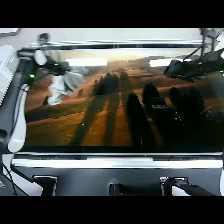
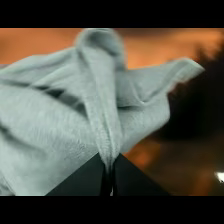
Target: Fold the clothes and pants, and hang the long-sleeved shirts on hangers.
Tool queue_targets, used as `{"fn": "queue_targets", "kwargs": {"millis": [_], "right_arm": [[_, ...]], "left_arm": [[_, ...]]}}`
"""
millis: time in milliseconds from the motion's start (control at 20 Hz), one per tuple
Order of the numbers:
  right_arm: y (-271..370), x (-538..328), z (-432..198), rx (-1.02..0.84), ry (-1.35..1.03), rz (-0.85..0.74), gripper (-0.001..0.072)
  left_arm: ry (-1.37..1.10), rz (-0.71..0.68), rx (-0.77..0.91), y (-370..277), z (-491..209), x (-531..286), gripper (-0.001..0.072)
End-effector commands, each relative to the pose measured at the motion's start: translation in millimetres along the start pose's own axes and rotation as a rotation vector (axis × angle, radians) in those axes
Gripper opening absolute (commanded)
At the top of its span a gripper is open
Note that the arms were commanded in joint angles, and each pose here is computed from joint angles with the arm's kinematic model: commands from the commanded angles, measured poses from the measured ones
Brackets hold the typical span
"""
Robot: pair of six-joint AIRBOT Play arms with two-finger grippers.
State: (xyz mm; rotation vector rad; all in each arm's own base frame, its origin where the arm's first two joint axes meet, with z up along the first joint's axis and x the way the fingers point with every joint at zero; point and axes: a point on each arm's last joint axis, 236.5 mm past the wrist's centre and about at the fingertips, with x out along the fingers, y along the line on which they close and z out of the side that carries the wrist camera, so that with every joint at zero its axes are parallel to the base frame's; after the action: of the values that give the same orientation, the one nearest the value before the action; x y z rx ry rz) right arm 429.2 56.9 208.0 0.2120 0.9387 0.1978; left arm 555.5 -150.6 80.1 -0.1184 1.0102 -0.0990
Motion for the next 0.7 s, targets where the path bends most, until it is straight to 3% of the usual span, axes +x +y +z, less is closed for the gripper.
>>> {"fn": "queue_targets", "kwargs": {"millis": [0,250,550,600,650], "right_arm": [[8,-60,2,-0.016,-0.111,-0.028,0.0591],[6,-125,-33,0.002,-0.121,-0.097,0.0593],[-1,-160,-63,0.001,-0.102,-0.156,0.0602],[-3,-160,-63,0.002,-0.105,-0.167,0.0602],[-4,-159,-59,0.002,-0.116,-0.170,0.0603]], "left_arm": [[0.149,-0.169,0.167,-143,-84,-19,0.0016],[0.314,-0.216,0.272,-252,-208,-2,0.0016],[0.428,-0.213,0.414,-299,-305,19,0.0029],[0.445,-0.208,0.418,-297,-309,15,0.0095],[0.458,-0.195,0.421,-293,-307,9,0.0299]]}}
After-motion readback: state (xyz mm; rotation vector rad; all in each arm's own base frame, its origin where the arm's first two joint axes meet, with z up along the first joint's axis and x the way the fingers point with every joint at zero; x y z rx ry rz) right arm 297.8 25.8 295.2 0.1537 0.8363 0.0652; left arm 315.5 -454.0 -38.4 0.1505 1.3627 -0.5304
